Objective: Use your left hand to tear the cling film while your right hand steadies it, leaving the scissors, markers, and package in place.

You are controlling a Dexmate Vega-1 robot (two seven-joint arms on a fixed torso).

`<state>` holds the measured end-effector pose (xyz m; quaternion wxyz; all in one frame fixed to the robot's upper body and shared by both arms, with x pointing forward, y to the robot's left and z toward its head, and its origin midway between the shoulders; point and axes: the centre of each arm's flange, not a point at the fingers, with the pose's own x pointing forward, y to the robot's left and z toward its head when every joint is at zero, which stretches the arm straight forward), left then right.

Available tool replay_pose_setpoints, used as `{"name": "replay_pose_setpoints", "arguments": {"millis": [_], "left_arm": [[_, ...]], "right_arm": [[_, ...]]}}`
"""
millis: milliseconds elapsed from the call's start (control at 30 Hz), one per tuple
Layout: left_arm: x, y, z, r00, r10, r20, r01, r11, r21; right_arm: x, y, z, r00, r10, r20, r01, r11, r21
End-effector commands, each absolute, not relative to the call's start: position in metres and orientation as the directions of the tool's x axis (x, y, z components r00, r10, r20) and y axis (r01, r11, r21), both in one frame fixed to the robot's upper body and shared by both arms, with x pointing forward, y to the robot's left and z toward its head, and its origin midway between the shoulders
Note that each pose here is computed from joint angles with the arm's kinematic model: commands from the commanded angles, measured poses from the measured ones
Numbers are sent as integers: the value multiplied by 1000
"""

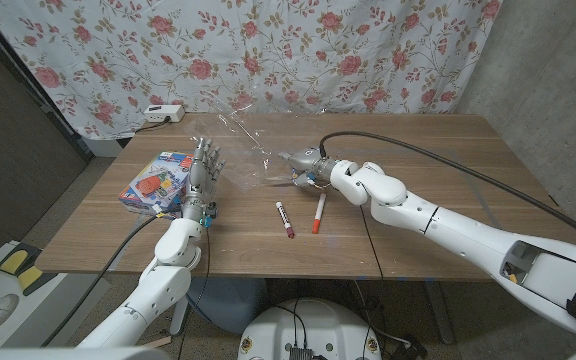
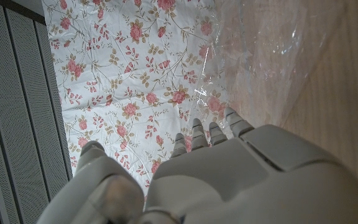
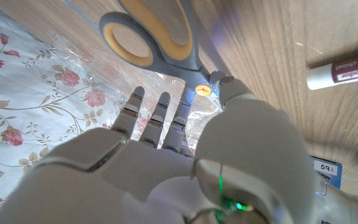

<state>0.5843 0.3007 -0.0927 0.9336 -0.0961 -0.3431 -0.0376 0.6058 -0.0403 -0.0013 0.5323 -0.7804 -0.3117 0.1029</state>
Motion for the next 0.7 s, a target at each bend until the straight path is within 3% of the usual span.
{"name": "replay_pose_setpoints", "arguments": {"millis": [33, 700], "left_arm": [[583, 300, -92, 762, -5, 648, 134, 979, -150], [583, 297, -92, 762, -11, 647, 138, 980, -145]], "right_arm": [[603, -53, 21, 777, 585, 233, 375, -133, -918], [596, -72, 43, 754, 595, 277, 332, 19, -943]]}}
